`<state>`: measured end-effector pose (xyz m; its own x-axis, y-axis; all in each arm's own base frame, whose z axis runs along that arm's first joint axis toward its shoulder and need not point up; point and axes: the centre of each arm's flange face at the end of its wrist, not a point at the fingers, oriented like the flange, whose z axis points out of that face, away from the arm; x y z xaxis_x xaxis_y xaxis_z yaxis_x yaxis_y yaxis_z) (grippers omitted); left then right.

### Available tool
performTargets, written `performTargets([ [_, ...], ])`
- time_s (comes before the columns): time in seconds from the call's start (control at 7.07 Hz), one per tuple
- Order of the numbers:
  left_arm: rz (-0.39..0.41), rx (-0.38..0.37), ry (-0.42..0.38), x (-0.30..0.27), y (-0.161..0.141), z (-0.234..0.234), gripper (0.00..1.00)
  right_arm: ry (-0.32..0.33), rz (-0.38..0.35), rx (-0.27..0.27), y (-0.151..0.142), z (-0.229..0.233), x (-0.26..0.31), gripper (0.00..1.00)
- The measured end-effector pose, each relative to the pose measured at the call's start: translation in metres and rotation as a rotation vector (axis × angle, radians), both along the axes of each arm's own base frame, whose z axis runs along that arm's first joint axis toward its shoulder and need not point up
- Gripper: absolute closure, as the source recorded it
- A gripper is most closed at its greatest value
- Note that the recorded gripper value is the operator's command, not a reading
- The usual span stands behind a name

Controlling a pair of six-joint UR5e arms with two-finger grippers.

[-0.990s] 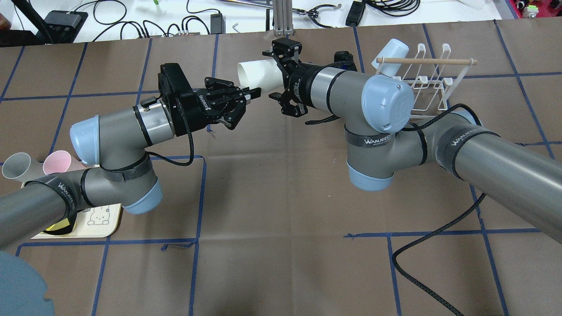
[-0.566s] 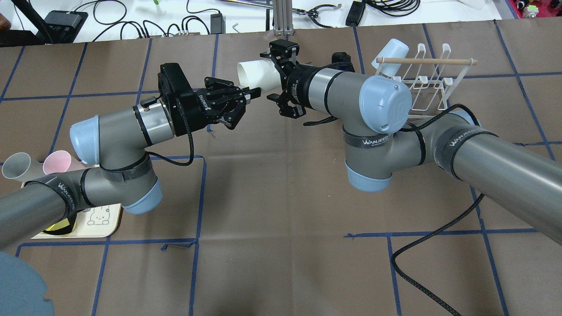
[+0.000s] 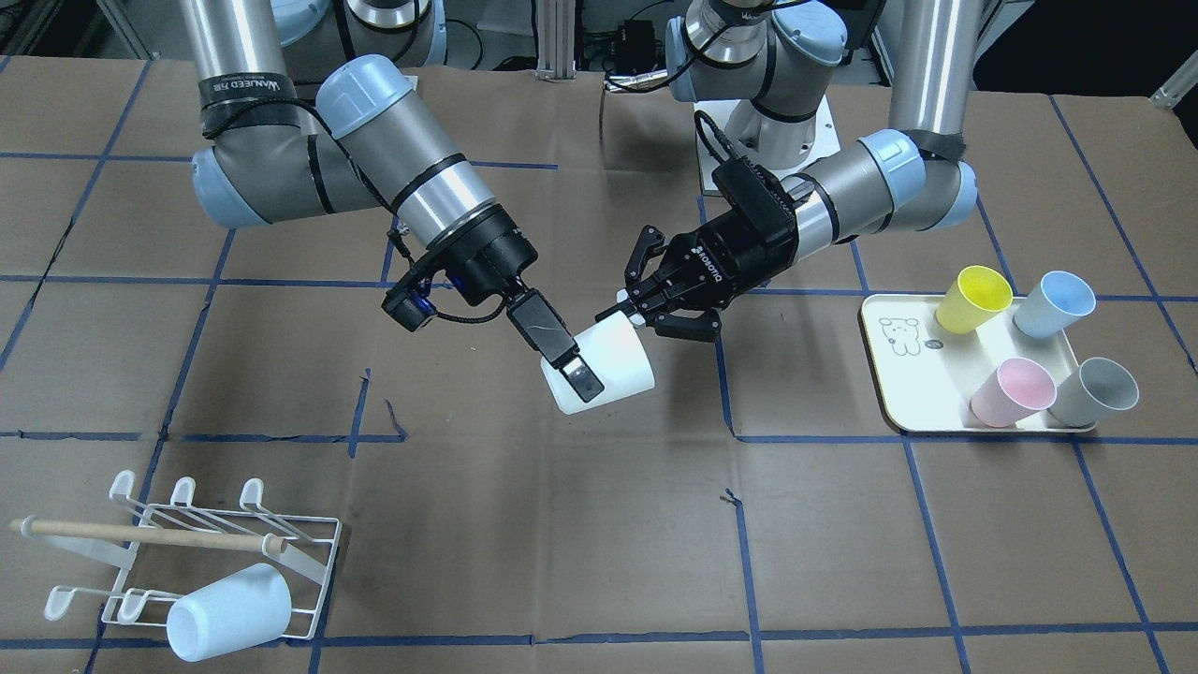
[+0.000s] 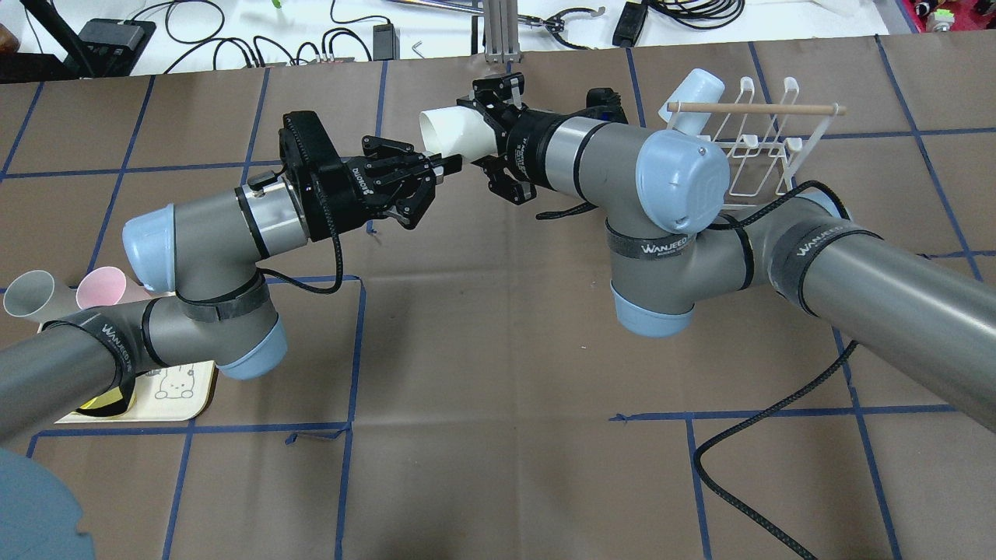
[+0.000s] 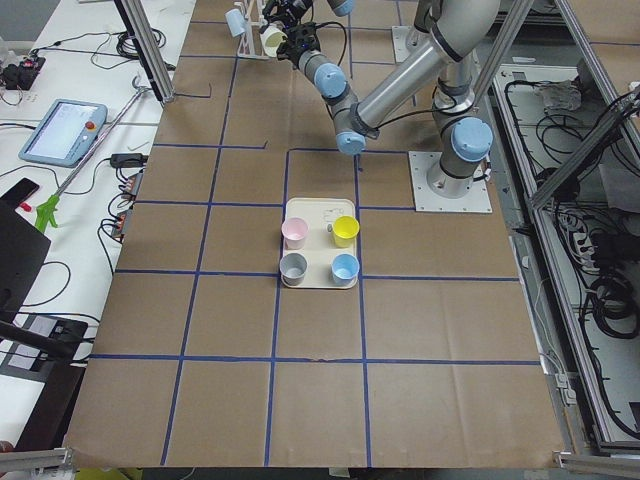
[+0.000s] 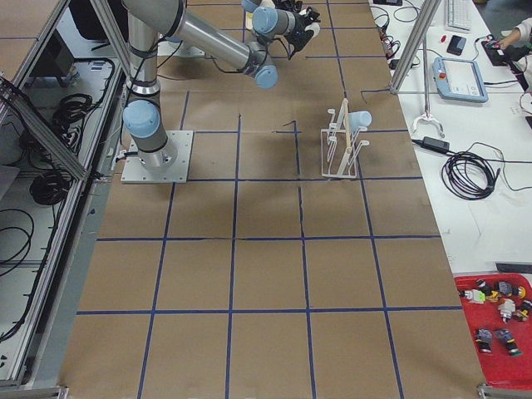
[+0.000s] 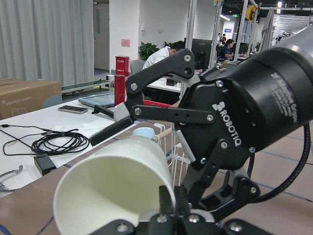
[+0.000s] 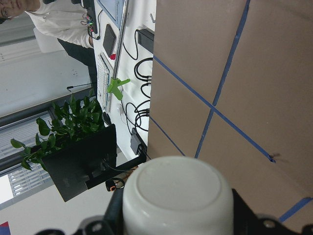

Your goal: Transfer IKEA cup to right arm and place on rack

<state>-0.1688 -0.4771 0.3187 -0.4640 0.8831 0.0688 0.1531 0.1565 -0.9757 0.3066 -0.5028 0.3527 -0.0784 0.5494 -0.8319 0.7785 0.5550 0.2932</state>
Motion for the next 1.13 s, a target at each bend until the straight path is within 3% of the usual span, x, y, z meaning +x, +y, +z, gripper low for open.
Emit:
performTargets([
  [0.14, 0.001, 0.001, 0.001, 0.000, 0.000, 0.000, 0.49, 0.000, 0.000, 0.000, 0.000, 0.000, 0.000, 0.51],
  [0.57, 0.004, 0.005, 0.001, 0.000, -0.001, 0.000, 0.05, 0.001, 0.001, 0.000, 0.000, -0.001, 0.000, 0.53],
  [1.13, 0.038, 0.028, 0.018, 0.013, -0.004, 0.005, 0.01, 0.001, 0.002, 0.000, 0.000, 0.000, 0.000, 0.53],
])
